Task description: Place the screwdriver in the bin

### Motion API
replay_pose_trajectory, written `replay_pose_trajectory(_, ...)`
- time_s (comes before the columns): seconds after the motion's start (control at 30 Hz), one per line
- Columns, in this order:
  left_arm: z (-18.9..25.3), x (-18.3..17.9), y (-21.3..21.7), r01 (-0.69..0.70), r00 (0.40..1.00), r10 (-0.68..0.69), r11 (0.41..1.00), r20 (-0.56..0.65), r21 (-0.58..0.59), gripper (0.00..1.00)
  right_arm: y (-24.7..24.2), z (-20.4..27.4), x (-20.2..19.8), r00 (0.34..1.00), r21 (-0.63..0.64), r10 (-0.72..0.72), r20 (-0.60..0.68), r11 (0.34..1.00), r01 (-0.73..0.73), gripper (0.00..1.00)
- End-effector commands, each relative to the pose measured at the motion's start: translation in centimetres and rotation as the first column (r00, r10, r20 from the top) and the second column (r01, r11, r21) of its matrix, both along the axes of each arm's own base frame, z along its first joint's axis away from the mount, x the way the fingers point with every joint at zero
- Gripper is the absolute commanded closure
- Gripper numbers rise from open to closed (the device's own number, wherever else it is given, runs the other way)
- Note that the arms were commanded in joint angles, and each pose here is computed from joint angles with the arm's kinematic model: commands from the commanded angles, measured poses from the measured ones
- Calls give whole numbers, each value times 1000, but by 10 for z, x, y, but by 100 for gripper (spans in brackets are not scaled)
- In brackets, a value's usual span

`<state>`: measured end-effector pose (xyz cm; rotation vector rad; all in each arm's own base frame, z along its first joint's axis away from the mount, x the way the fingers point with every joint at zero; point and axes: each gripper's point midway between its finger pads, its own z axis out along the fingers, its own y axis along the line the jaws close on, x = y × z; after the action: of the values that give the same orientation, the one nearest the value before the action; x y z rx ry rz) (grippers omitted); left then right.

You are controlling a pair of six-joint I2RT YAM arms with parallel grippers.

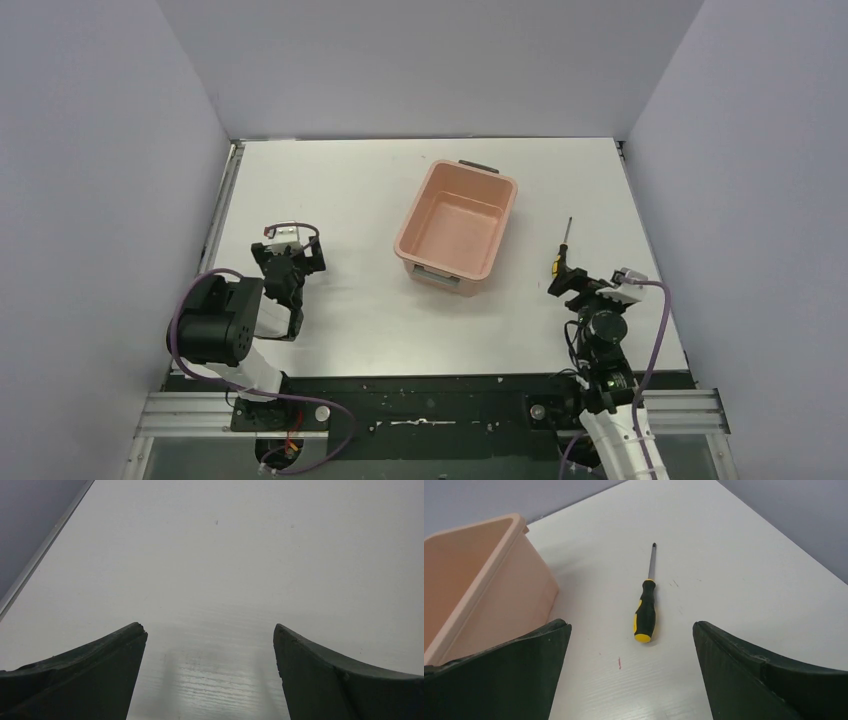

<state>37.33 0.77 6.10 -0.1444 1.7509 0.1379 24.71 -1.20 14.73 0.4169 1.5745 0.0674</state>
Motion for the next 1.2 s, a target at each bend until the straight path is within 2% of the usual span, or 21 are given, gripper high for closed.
replay_pose_trajectory(0.0, 13, 5, -2, 15, 999, -15, 1000, 46, 0, 3, -7, 34, 8, 998, 11, -50, 40, 999, 49, 0)
replay_pose_trajectory(0.1, 13, 5, -2, 15, 999, -15, 1000, 45, -1, 3, -12, 68, 22, 996, -12, -94, -2, 996, 94, 0)
replay_pose_trajectory(0.17, 13, 5, -2, 15, 999, -15, 1000, 45, 0, 3, -21, 84, 35, 981, -56, -157, -113, 987, 151, 0)
replay_pose_trajectory(0.23, 13, 5, -2, 16, 999, -15, 1000, 46, -1, 3, -34, 93, 50, 937, -99, -238, -255, 971, 220, 0)
replay_pose_trajectory(0.3, 13, 5, -2, 15, 999, -15, 1000, 46, 0, 3, -37, 103, 72, 900, -126, -223, -374, 974, 190, 0)
replay_pose_trajectory(0.43, 13, 5, -1, 14, 999, -14, 1000, 45, 0, 3, -24, 86, 118, 817, -48, -25, -576, 999, -3, 0)
replay_pose_trajectory(0.53, 13, 5, -1, 14, 999, -14, 1000, 45, 0, 3, -20, 56, 136, 748, -16, 36, -663, 998, -62, 1)
replay_pose_trajectory(0.63, 13, 5, -1, 14, 999, -14, 1000, 46, 0, 3, -17, 5, 143, 661, 22, 74, -747, 996, -86, 5)
replay_pose_trajectory(0.77, 13, 5, -2, 15, 999, -15, 1000, 46, 0, 3, -6, -64, 146, 542, 101, 149, -827, 988, -118, 17)
replay_pose_trajectory(0.87, 13, 5, -2, 15, 999, -15, 1000, 47, -1, 3, -7, -101, 144, 483, 110, 149, -863, 988, -108, 24)
replay_pose_trajectory(0.97, 13, 5, -1, 14, 999, -14, 1000, 47, -1, 3, -11, -127, 137, 428, 96, 129, -895, 991, -97, 37)
replay_pose_trajectory(1.07, 13, 5, -2, 15, 999, -15, 1000, 46, 0, 3, -16, -140, 132, 397, 86, 112, -911, 993, -84, 61)
replay_pose_trajectory(1.17, 13, 5, -2, 15, 999, -15, 1000, 47, 0, 3, -17, -135, 130, 386, 89, 118, -915, 992, -91, 95)
